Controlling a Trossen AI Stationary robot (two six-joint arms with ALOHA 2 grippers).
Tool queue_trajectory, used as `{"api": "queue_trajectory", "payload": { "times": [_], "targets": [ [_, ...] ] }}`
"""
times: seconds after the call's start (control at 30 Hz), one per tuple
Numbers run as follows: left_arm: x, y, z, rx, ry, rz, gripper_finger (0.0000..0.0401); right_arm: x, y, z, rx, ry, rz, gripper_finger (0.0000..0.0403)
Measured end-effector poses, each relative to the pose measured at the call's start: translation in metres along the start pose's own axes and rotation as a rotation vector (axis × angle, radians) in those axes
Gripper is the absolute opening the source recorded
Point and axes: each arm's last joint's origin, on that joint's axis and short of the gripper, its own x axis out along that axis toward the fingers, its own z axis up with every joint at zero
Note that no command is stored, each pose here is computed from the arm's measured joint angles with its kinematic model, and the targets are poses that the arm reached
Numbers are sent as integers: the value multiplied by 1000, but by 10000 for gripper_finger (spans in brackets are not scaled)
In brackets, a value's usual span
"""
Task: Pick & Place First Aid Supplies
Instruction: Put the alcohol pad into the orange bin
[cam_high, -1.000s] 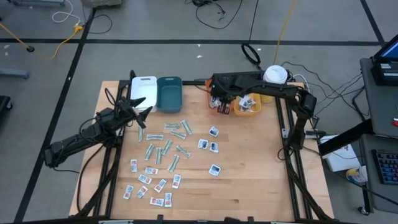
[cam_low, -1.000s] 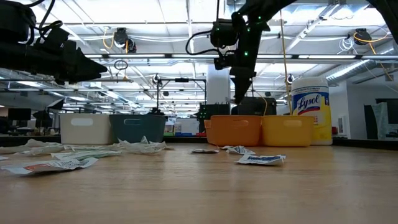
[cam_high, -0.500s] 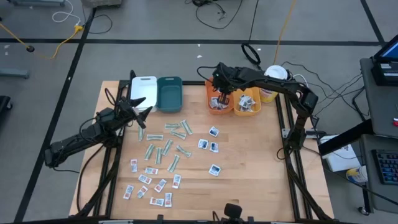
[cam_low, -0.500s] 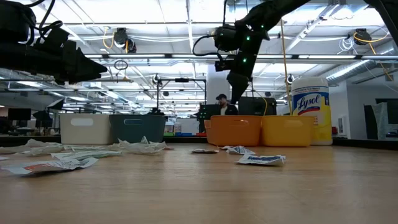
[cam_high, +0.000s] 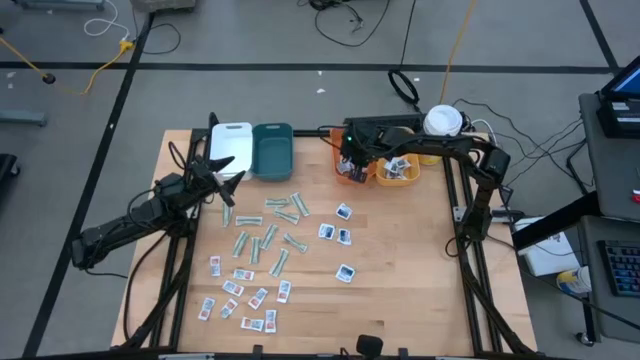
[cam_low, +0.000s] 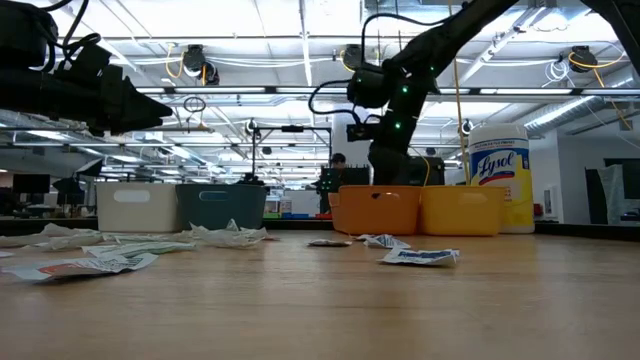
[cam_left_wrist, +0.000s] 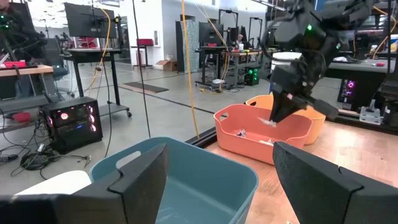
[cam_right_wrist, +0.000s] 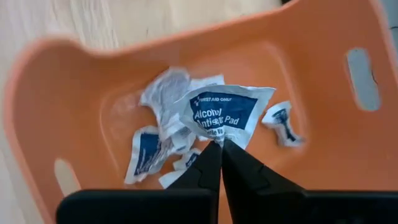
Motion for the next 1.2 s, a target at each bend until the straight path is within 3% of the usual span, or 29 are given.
{"api": "queue_trajectory", "payload": {
  "times": [0.23, 0.53, 0.73, 1.2],
  "targets": [
    [0, 0, 0, 0, 0, 0, 296, 2, 0, 0, -40, -18, -8, 50],
    [0, 0, 0, 0, 0, 0, 296, 2, -1, 0, -18, -24, -11, 173],
    [0, 0, 0, 0, 0, 0, 296, 1, -5, 0, 18, -11, -11, 217],
    [0, 0, 0, 0, 0, 0, 296, -56, -7, 17, 481, 225, 16, 224]
  ]
}}
